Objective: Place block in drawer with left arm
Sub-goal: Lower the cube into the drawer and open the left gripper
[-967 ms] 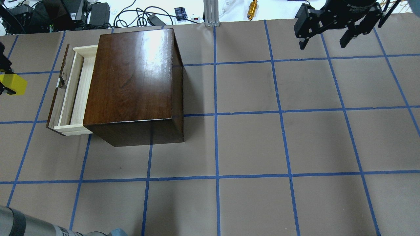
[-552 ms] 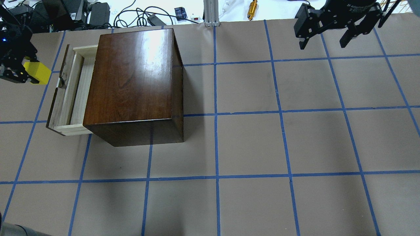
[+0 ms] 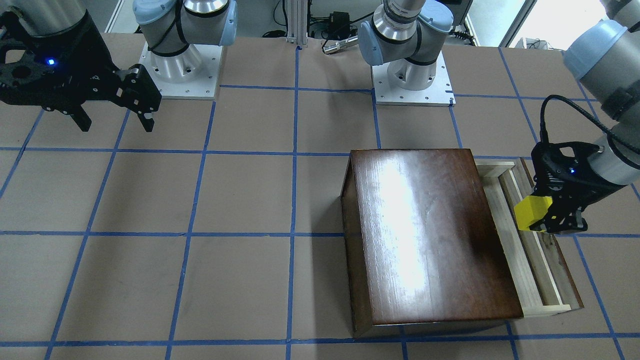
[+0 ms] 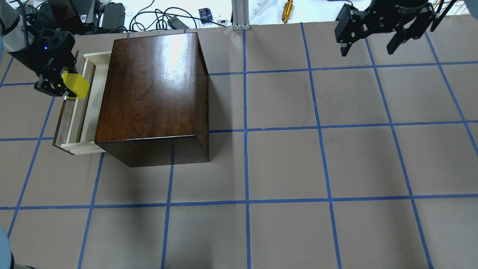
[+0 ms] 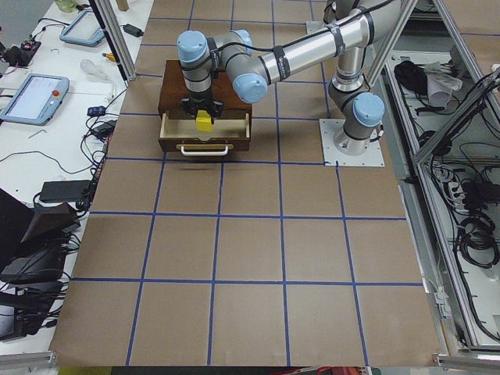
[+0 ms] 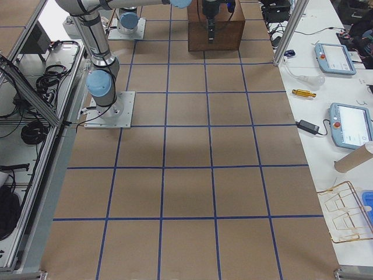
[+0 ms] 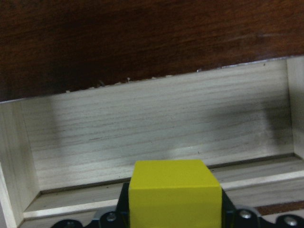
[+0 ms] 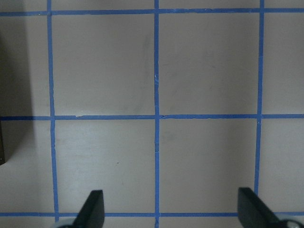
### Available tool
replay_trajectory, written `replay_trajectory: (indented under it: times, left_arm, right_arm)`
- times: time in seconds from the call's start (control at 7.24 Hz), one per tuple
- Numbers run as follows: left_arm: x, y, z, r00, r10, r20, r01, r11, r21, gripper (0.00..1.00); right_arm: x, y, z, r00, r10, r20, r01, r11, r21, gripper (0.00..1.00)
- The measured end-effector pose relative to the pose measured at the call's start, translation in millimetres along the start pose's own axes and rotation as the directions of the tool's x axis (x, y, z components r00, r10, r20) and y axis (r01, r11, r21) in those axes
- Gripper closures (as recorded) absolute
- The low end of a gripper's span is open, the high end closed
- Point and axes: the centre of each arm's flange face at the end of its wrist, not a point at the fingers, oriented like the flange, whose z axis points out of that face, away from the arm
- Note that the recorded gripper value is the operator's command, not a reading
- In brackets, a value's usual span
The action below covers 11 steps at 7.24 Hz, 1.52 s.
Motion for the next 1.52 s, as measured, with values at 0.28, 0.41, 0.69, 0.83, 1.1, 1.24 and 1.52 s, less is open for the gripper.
replay_trajectory:
  times: [0.28,0.41,0.69,0.83,1.1,1.24,1.52]
  left_arm:
    - [-0.6,1.2,9.7,1.000,-0.022,-0.014,0.022,1.000,0.009,1.00]
    - [-1.5,1.4,12.6,0.999,-0.038,-0.018,0.038,0.999,0.014,1.00]
    - [-3.1,0.1,18.9,0.998,-0.061,-0.018,0.062,0.997,0.041,1.00]
    - [-2.9,-0.4,22.4,0.996,-0.083,-0.023,0.084,0.995,0.048,1.00]
    - [0.2,-1.1,31.0,0.993,-0.112,-0.039,0.115,0.992,0.055,1.00]
    - [1.7,-2.0,35.7,0.992,-0.118,-0.048,0.121,0.991,0.058,1.00]
    - [4.1,-3.1,45.0,0.991,-0.122,-0.052,0.126,0.990,0.060,0.59]
  right_arm:
    - [0.2,-0.3,0.4,1.000,0.000,0.000,0.000,1.000,-0.001,0.00]
    - [0.3,-0.4,0.5,1.000,0.000,0.000,0.000,1.000,-0.001,0.00]
    - [0.1,-0.2,0.3,1.000,0.000,0.000,0.000,1.000,-0.001,0.00]
    - [0.3,-0.3,0.4,1.000,0.000,-0.001,0.000,1.000,-0.001,0.00]
    - [0.5,-0.3,0.3,1.000,0.000,-0.001,0.000,1.000,-0.001,0.00]
    - [0.4,-0.3,0.3,1.000,0.001,-0.001,-0.001,1.000,-0.001,0.00]
    - [0.0,-0.4,0.7,1.000,0.000,0.000,0.000,1.000,-0.001,0.00]
